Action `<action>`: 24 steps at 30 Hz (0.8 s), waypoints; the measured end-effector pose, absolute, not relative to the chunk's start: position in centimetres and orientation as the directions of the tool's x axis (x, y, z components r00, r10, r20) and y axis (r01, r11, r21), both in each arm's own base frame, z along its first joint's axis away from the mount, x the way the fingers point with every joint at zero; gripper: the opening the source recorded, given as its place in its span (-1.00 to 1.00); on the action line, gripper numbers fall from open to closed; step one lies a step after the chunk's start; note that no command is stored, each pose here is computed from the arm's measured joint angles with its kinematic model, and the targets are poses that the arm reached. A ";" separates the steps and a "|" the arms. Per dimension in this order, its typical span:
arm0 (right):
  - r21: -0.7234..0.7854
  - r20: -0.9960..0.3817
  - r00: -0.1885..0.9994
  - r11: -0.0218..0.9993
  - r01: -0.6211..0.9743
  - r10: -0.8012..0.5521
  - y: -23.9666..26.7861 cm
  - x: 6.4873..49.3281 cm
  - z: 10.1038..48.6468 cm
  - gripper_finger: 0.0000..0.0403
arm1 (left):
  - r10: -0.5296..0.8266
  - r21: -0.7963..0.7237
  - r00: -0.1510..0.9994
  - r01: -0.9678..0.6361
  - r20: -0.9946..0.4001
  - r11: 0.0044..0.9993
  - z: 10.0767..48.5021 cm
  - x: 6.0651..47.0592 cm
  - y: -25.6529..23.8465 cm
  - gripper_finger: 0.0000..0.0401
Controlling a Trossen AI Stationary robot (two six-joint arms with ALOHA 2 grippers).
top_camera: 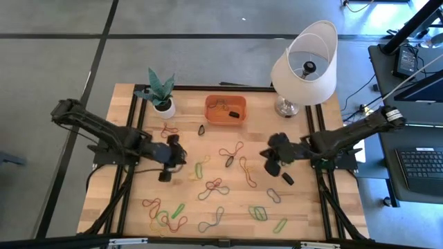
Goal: Pick and place rubber bands into bin
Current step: Put the red rubber band into the bin
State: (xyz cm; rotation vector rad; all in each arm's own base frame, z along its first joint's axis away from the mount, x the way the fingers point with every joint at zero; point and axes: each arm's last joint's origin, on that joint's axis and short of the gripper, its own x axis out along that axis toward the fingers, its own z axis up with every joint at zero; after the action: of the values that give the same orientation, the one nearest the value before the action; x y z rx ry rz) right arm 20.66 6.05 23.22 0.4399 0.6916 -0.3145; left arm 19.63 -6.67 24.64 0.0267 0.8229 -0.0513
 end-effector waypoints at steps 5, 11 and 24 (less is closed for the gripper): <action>0.308 -0.680 0.731 0.887 0.345 -0.049 7.8 18.2 21.9 -0.99 | -0.001 -0.006 0.649 -0.006 -0.761 1.000 25.2 22.9 -9.0 -0.99; 0.337 -0.697 0.714 0.906 0.255 0.058 9.8 15.6 20.2 -0.99 | 0.004 -0.034 0.637 -0.047 -0.771 0.998 25.4 26.6 -11.6 -0.99; 0.316 -0.706 0.694 0.939 0.133 0.139 11.4 14.0 19.1 -0.98 | 0.008 -0.063 0.546 -0.111 -0.838 0.992 25.0 32.8 -15.8 -0.99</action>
State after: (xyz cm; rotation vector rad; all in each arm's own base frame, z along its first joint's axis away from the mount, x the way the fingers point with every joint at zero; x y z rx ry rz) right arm 14.03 11.37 19.05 0.3600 0.8079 0.0032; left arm 32.77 -15.82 24.95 -0.1131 0.9910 0.0710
